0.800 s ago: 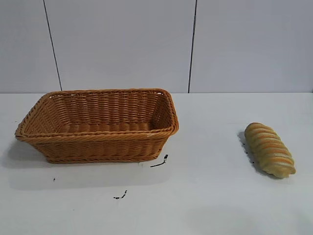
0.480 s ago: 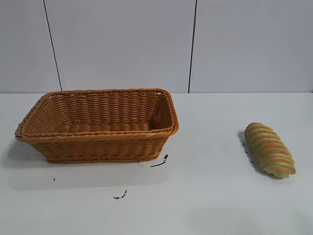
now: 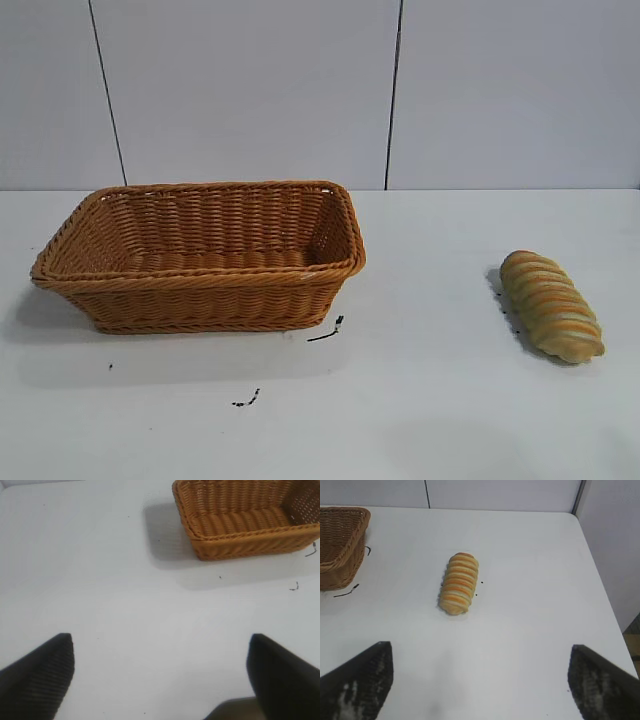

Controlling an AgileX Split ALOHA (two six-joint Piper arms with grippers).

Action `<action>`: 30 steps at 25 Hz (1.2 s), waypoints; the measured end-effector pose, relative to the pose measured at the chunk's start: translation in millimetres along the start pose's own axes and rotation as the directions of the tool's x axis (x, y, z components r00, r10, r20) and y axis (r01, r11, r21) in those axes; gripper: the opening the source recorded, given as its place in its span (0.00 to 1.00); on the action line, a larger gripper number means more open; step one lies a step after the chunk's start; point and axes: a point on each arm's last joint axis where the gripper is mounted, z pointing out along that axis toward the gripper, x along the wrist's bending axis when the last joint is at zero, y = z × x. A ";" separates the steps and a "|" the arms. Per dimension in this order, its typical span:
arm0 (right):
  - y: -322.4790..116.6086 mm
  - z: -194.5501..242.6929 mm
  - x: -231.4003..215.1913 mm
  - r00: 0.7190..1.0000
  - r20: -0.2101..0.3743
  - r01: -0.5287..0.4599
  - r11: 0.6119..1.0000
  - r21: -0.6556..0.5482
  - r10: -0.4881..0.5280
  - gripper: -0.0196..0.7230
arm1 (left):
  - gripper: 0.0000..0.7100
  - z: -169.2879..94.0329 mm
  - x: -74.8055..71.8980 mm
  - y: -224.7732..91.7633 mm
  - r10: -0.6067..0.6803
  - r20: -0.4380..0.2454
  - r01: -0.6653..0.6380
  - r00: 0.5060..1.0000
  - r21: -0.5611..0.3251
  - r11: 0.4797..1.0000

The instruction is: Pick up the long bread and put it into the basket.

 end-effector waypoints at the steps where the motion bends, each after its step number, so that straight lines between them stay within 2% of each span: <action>1: 10.1 5.7 0.6 1.000 0.001 0.000 0.999 0.037 0.000 0.96 | 0.98 0.0 0.0 0.0 0.000 0.000 0.000 1.000 0.000 1.000; 6: 59.2 43.8 3.1 1.000 0.005 0.006 0.984 0.180 -0.007 0.96 | 0.98 0.0 0.0 0.0 0.000 0.000 0.000 1.000 0.000 1.000; 11: 104.3 100.1 5.9 1.000 0.009 0.006 0.945 0.328 -0.010 0.96 | 0.98 0.0 0.0 0.0 0.000 0.000 0.000 1.000 0.000 1.000; 17: 145.9 173.1 10.2 1.000 -0.002 0.005 0.907 0.421 -0.004 0.96 | 0.98 0.0 0.0 0.0 0.000 0.000 0.000 1.000 0.000 1.000; 25: 140.4 259.3 24.3 0.998 -0.038 0.070 0.838 0.542 -0.060 0.96 | 0.98 0.0 0.0 0.0 0.000 0.000 0.000 1.000 0.000 1.000; 30: 122.6 303.3 35.7 0.996 -0.060 0.092 0.831 0.549 -0.071 0.96 | 0.98 0.0 0.0 0.0 0.000 0.000 0.000 1.000 0.000 1.000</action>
